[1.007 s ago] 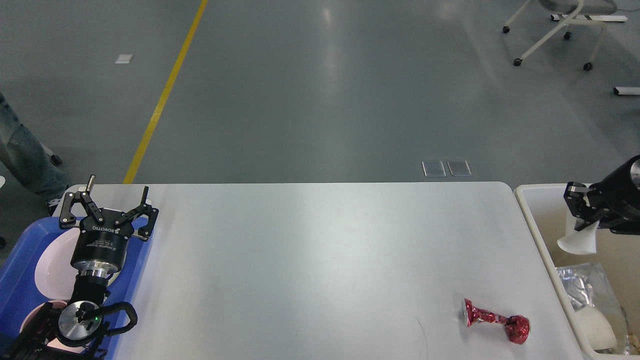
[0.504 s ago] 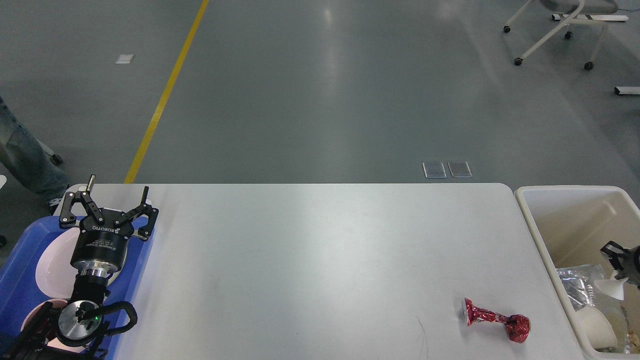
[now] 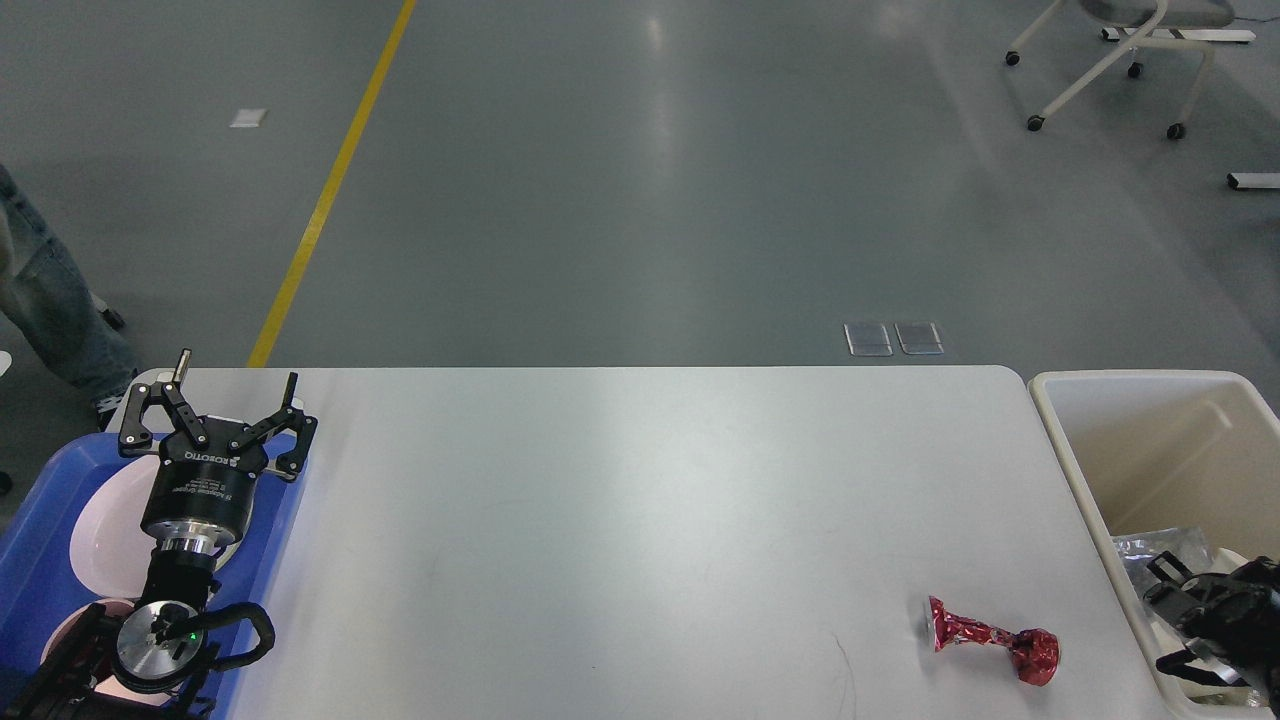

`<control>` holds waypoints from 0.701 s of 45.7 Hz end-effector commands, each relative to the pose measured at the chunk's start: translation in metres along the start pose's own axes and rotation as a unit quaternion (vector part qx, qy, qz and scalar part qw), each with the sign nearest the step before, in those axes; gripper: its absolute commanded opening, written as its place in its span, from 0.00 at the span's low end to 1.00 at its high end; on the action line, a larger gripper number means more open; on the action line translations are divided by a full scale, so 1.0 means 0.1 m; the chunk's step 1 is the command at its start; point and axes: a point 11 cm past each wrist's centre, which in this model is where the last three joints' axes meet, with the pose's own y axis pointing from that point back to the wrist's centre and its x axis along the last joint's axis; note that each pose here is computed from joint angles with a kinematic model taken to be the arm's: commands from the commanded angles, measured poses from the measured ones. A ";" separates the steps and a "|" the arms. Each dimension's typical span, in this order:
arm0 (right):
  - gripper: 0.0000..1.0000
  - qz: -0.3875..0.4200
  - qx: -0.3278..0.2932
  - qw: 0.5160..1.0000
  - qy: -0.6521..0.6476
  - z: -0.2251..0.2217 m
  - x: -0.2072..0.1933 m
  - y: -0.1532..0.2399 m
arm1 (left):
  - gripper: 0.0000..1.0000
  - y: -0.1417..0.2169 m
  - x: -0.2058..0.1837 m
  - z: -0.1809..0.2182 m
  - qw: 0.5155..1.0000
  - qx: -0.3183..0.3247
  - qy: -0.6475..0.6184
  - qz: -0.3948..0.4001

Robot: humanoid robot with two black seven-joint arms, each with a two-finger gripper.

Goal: Tidy desktop
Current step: 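Release the paper cup inside the cream bin with the right gripper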

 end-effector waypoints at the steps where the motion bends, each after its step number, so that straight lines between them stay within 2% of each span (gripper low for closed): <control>1: 0.00 0.020 -0.002 1.000 -0.001 0.03 -0.01 -0.01 | 0.97 0.00 0.00 0.00 1.000 0.000 0.000 0.000; 7: 0.00 0.024 -0.006 1.000 -0.002 0.07 0.02 -0.01 | 0.97 0.00 0.00 0.00 1.000 0.000 0.000 0.000; 8: 0.09 0.026 -0.006 1.000 -0.002 0.07 0.02 -0.01 | 0.97 0.00 0.00 0.00 1.000 0.000 0.000 0.000; 9: 0.25 0.028 -0.005 1.000 -0.004 0.07 0.04 -0.01 | 0.97 0.00 0.00 0.00 1.000 0.000 0.000 0.000; 12: 0.79 0.040 -0.006 0.999 -0.007 0.07 0.07 -0.01 | 0.97 0.00 0.00 0.00 1.000 0.000 0.000 0.000; 13: 0.90 0.045 -0.005 0.999 -0.009 0.07 0.07 -0.01 | 0.97 0.00 0.00 0.00 1.000 0.000 0.000 0.000; 15: 1.00 0.052 -0.005 0.999 -0.010 0.07 0.08 -0.01 | 0.97 0.00 0.00 0.00 1.000 0.000 0.000 0.000; 32: 1.00 0.044 -0.004 0.999 -0.013 0.05 0.04 0.00 | 0.97 0.00 0.00 0.00 1.000 0.000 0.000 0.000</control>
